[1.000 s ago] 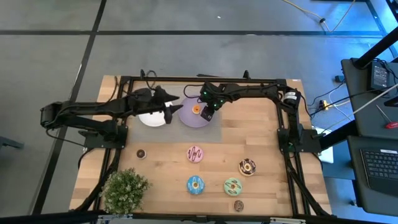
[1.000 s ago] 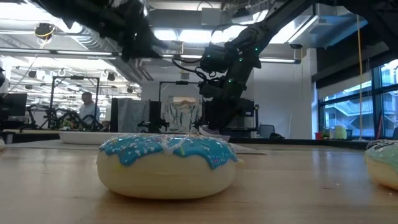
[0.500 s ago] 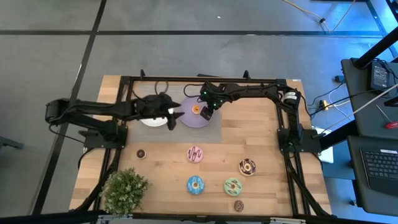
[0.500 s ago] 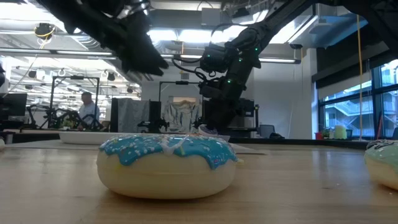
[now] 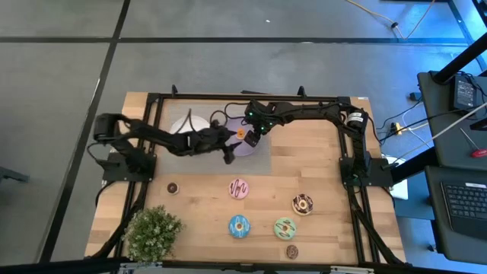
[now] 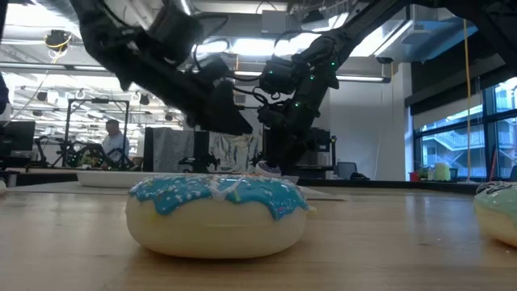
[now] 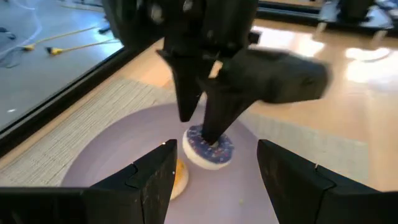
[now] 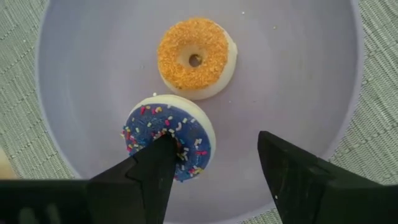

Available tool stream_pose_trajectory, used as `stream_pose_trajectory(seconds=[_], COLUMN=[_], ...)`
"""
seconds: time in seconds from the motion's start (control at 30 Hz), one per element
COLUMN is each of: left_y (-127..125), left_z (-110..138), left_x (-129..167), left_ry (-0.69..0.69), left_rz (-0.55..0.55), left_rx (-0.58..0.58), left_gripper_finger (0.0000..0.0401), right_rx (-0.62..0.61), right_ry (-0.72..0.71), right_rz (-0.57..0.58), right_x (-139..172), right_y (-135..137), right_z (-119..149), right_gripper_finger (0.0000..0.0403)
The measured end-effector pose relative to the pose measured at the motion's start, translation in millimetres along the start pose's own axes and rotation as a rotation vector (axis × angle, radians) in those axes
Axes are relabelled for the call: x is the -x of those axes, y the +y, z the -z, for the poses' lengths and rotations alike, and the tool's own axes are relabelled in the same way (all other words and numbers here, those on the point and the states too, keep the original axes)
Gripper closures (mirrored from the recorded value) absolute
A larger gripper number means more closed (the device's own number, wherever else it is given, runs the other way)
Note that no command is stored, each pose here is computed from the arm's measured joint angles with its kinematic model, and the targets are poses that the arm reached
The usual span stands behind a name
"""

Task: Pick & Place donuts
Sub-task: Put the small blue donut on the purple plate

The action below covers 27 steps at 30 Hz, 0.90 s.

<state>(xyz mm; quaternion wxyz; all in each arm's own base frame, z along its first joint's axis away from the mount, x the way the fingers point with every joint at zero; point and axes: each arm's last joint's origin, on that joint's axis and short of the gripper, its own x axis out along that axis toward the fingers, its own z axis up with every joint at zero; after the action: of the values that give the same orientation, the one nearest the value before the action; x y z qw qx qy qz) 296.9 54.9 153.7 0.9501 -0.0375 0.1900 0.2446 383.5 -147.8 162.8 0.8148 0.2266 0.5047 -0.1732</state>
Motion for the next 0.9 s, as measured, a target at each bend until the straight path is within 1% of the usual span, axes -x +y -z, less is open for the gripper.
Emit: stream_pose_trajectory(seconds=[0.13,0.27,0.37,0.53,0.63,0.8,0.9], left_y=[-2.2,-1.8,-1.4,-2.5,-4.1,-6.9,-8.8], left_z=[12.6,26.2,30.1,25.5,23.7,26.6,26.9], left_x=[-13.7,-22.9,-26.4,-27.7,-28.5,-37.1,-43.4], left_ry=[-0.028,-0.001,0.001,-0.048,-0.047,-0.038,-0.037], left_rz=[-0.052,-0.126,-0.168,-0.158,-0.153,-0.2,-0.198], left_rx=[0.008,-0.007,-0.01,0.01,-0.02,-0.032,-0.032], left_gripper_finger=[0.0182,0.0182,0.0182,0.0182,0.0182,0.0182,0.0182], right_rx=[-0.019,-0.02,-0.022,-0.022,-0.024,-0.048,-0.049], right_ry=[-0.001,-0.002,-0.006,-0.017,-0.032,-0.032,-0.027], right_rz=[-0.001,-0.001,-0.004,-0.048,-0.052,-0.051,-0.052], right_x=[0.1,0.1,0.1,0.1,0.3,0.6,0.6], right_y=[-0.8,-0.9,-0.7,1.1,1.5,-0.6,-0.6], right_z=[-0.3,-0.4,-0.8,-2.5,-4.0,-4.5,-4.0], right_gripper_finger=[0.0177,0.0177,0.0177,0.0177,0.0177,0.0177,0.0177])
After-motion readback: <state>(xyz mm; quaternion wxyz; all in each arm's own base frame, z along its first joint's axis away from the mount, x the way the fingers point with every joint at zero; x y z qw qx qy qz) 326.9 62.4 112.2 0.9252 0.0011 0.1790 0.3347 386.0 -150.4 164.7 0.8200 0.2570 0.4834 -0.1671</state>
